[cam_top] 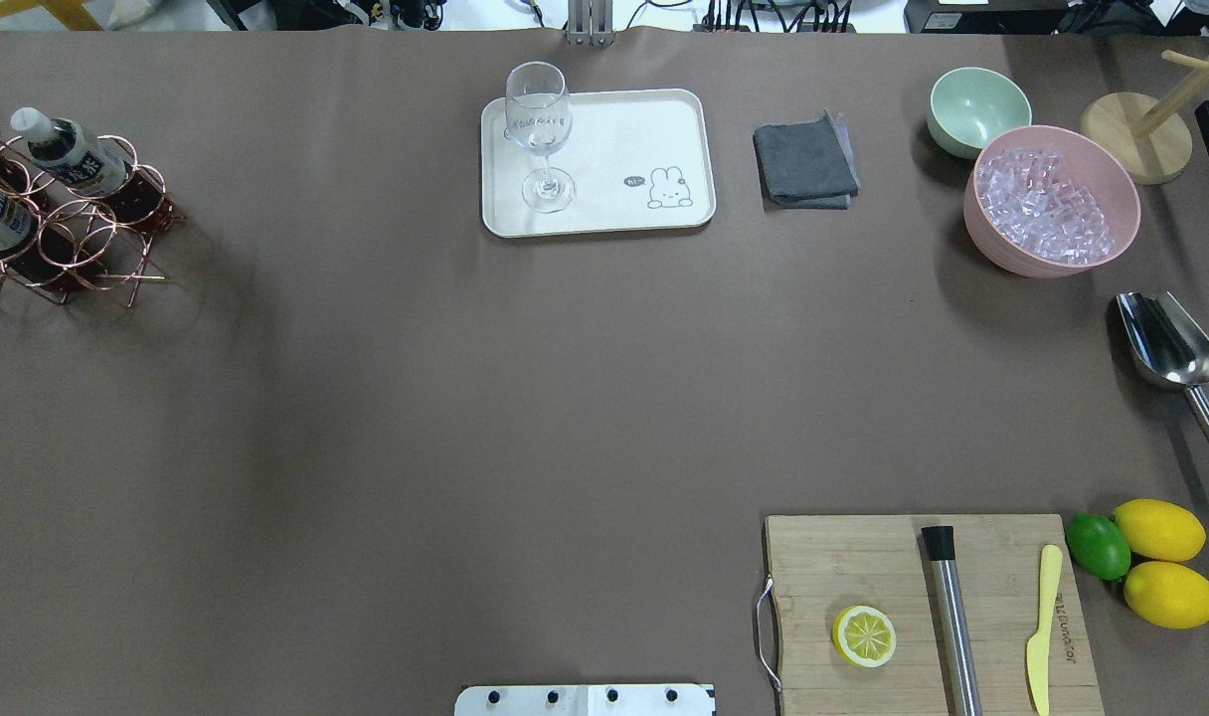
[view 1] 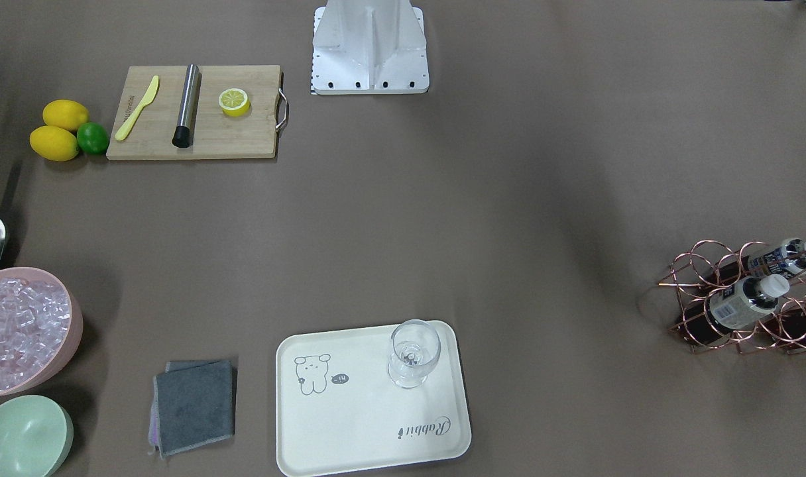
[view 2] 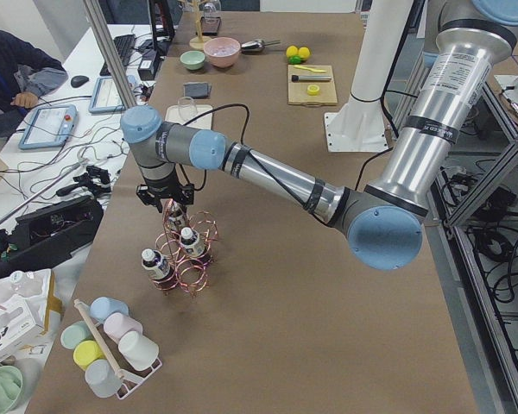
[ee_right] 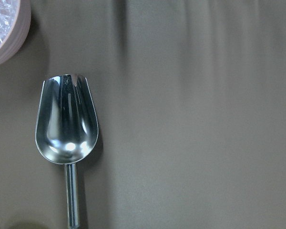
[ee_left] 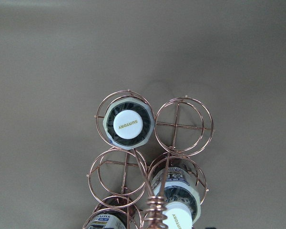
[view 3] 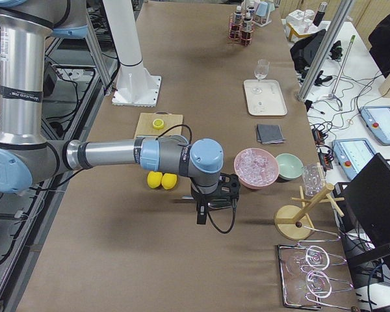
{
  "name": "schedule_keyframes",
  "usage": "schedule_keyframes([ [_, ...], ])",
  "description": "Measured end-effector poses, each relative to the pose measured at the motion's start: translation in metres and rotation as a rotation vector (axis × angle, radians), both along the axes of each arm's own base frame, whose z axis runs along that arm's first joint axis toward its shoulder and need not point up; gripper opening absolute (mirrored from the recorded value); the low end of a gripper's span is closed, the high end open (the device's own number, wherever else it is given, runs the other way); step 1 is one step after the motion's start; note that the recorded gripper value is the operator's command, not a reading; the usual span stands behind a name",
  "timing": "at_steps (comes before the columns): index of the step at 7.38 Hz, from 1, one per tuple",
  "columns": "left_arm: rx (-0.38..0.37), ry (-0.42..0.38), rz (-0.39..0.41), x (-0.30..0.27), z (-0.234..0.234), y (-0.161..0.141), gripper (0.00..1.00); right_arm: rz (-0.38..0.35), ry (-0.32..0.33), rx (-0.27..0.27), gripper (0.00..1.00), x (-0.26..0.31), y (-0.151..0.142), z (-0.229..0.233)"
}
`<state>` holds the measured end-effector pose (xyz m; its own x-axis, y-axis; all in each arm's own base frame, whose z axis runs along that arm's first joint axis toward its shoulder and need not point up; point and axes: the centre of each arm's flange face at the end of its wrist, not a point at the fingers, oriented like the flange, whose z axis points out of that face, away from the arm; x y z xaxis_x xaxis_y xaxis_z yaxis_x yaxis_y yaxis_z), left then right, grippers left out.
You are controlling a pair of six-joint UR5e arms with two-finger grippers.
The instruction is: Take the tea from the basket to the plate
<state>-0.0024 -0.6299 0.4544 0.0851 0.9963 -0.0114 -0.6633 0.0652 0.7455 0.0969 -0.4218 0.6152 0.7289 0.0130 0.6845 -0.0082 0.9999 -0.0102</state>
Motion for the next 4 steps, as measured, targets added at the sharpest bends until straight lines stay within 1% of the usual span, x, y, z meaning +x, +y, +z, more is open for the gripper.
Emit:
schedule_keyframes([
  [1, 0.001, 0.000, 0.000, -0.0003, 0.0009, 0.0030, 0.71, -0.001, 0.000, -0.001, 1.00, -0.0005, -0.0009, 0.0000],
  [2, 0.002, 0.000, 0.000, -0.0005, 0.0014, 0.0053, 0.67, -0.001, 0.001, 0.003, 1.00, -0.0006, -0.0018, -0.0018],
  [3, 0.003, 0.000, 0.000, -0.0008, 0.0020, 0.0070, 0.49, -0.002, 0.002, 0.006, 1.00, -0.0007, -0.0025, -0.0028],
  [4, 0.005, 0.000, 0.000, -0.0011, 0.0019, 0.0084, 0.20, -0.001, 0.002, 0.011, 1.00, -0.0007, -0.0038, -0.0053],
])
